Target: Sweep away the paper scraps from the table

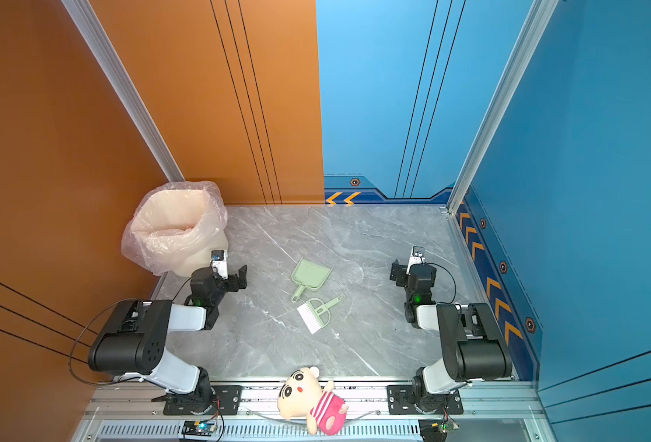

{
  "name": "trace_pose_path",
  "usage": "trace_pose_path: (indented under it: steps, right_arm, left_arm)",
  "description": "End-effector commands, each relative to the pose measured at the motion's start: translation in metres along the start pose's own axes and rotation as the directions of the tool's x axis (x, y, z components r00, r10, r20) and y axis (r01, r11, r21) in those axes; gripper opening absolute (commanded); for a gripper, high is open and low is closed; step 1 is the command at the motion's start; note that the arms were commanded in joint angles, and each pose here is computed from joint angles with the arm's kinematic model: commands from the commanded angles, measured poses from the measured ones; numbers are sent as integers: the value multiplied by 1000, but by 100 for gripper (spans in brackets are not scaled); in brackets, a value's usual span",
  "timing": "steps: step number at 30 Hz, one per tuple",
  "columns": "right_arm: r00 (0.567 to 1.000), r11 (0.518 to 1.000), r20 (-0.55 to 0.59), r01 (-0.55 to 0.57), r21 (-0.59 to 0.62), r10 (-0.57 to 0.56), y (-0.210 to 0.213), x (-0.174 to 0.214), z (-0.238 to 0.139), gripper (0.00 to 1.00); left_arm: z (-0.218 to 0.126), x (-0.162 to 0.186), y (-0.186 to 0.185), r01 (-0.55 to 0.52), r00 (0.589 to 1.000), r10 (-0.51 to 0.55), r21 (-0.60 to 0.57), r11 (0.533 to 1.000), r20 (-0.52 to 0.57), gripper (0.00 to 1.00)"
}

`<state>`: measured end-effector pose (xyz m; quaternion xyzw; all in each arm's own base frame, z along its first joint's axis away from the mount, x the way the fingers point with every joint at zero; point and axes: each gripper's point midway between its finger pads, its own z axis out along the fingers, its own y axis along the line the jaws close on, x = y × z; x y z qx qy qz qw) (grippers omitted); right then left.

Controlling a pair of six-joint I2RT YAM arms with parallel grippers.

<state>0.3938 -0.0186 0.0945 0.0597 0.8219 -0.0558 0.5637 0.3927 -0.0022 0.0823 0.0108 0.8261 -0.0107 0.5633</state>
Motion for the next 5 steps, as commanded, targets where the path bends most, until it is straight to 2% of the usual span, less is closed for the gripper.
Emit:
trace_pose_path:
  steps: [1,5]
  right_arm:
    - [1000,1000,-3,-7,-6,7,0,3,1,100]
    - [1000,1000,-4,-7,-5,7,0,3,1,100]
  left_arm:
    - [2,-7,2,-8,1000,8,-18,1000,16,98]
    - [2,-8,2,-7,1000,7,-17,1000,18,98]
